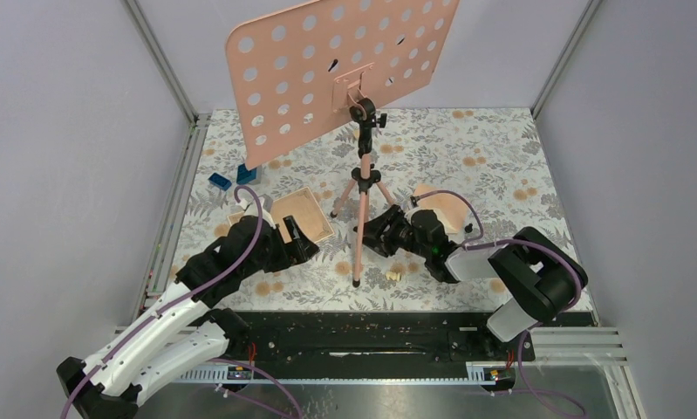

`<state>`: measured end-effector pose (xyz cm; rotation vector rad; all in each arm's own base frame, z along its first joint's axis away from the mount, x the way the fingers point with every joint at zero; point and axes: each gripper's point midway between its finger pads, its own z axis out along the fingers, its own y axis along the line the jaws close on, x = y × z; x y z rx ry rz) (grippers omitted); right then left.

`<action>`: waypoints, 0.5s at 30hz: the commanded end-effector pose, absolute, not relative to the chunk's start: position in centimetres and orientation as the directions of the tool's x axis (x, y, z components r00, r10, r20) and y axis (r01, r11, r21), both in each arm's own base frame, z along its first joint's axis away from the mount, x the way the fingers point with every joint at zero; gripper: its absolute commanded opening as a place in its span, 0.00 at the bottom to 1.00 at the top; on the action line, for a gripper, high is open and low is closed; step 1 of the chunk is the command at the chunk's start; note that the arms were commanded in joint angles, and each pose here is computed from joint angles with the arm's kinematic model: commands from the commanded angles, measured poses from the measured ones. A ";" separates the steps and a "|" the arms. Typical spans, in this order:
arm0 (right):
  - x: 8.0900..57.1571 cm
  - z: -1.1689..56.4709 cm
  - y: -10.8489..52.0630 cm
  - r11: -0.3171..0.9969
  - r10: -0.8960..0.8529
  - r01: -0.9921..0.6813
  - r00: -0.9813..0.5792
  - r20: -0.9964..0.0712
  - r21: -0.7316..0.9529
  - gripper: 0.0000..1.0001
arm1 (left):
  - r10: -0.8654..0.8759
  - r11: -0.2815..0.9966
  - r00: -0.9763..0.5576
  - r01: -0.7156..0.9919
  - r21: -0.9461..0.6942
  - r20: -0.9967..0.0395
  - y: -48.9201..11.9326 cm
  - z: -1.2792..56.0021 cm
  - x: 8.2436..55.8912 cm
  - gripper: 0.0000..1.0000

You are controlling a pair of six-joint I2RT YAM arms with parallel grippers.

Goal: Place the letter into the envelope and seal it
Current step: Move the distractor to the center of the board.

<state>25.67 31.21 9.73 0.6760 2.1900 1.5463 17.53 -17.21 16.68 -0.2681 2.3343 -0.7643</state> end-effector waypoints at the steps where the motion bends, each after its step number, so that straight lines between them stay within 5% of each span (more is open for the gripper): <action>1: 27.9 12.2 32.4 0.240 0.606 0.091 -0.792 -0.075 0.967 0.57 | -0.393 0.796 -0.727 0.037 -0.604 -0.563 -17.3 18.8 18.3 0.81; 15: 30.8 13.1 34.0 0.255 0.613 0.044 -0.780 -0.126 0.966 0.58 | -0.390 0.803 -0.722 0.036 -0.595 -0.572 -16.9 18.9 18.2 0.81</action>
